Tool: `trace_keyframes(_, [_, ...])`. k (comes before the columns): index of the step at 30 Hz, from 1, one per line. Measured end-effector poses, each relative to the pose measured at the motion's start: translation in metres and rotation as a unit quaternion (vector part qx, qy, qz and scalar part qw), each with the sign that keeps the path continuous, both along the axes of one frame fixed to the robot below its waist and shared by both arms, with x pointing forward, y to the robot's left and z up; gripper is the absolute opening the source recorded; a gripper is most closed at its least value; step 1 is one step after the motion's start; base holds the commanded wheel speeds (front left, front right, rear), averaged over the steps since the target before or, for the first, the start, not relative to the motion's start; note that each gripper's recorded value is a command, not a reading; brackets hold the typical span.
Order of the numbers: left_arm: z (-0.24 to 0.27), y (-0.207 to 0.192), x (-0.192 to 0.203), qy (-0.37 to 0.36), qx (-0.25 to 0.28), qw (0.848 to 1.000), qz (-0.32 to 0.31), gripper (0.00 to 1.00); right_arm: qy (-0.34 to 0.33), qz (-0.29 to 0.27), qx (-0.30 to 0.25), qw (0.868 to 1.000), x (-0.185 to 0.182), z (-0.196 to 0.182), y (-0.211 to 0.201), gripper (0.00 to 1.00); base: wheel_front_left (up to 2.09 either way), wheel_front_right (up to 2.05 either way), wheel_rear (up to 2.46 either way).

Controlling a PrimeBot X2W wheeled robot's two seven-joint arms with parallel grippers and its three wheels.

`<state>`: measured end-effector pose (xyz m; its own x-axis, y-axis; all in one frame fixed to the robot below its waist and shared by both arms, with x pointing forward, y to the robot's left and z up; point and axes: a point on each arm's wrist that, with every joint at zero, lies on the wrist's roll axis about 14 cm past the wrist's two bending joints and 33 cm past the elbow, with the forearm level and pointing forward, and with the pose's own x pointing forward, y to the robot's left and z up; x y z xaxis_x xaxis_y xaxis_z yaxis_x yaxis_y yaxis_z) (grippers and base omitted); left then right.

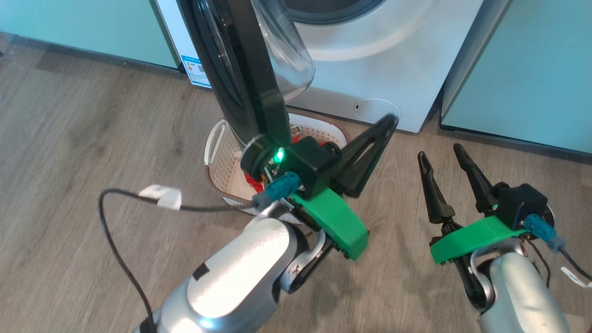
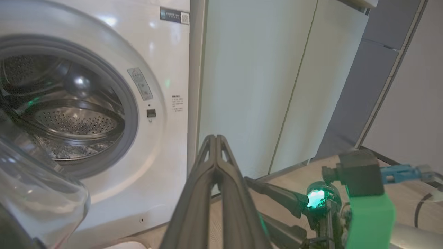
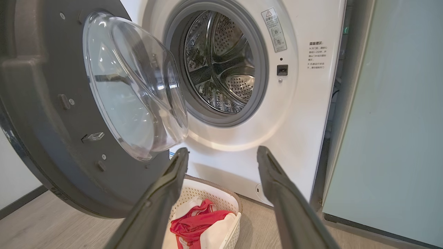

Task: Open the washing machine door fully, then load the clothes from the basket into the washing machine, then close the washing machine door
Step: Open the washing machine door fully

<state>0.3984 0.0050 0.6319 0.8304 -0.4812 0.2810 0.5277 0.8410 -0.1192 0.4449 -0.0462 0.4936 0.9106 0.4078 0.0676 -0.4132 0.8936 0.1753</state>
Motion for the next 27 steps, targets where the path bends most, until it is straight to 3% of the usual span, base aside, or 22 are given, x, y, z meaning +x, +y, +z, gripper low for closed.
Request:
trace_keyframes(5, [-0.040, 0.006, 0.009, 0.084, 0.005, 0.996, 0.018, 0.00, 0.006, -0.001, -0.001, 1.000, 0.000, -0.004, 0.000, 1.00, 0.00, 0.00, 0.00])
trace_keyframes(14, [-0.087, 0.033, 0.018, 0.158, 0.017, 0.984, 0.074, 0.00, 0.006, 0.000, -0.001, 1.000, 0.001, -0.004, 0.000, 1.00, 0.00, 0.00, 0.00])
trace_keyframes(27, [-0.105, 0.080, 0.026, 0.173, 0.016, 0.975, 0.141, 0.00, 0.011, 0.002, 0.000, 1.000, 0.002, -0.008, 0.002, 1.00, 0.00, 0.00, 0.00])
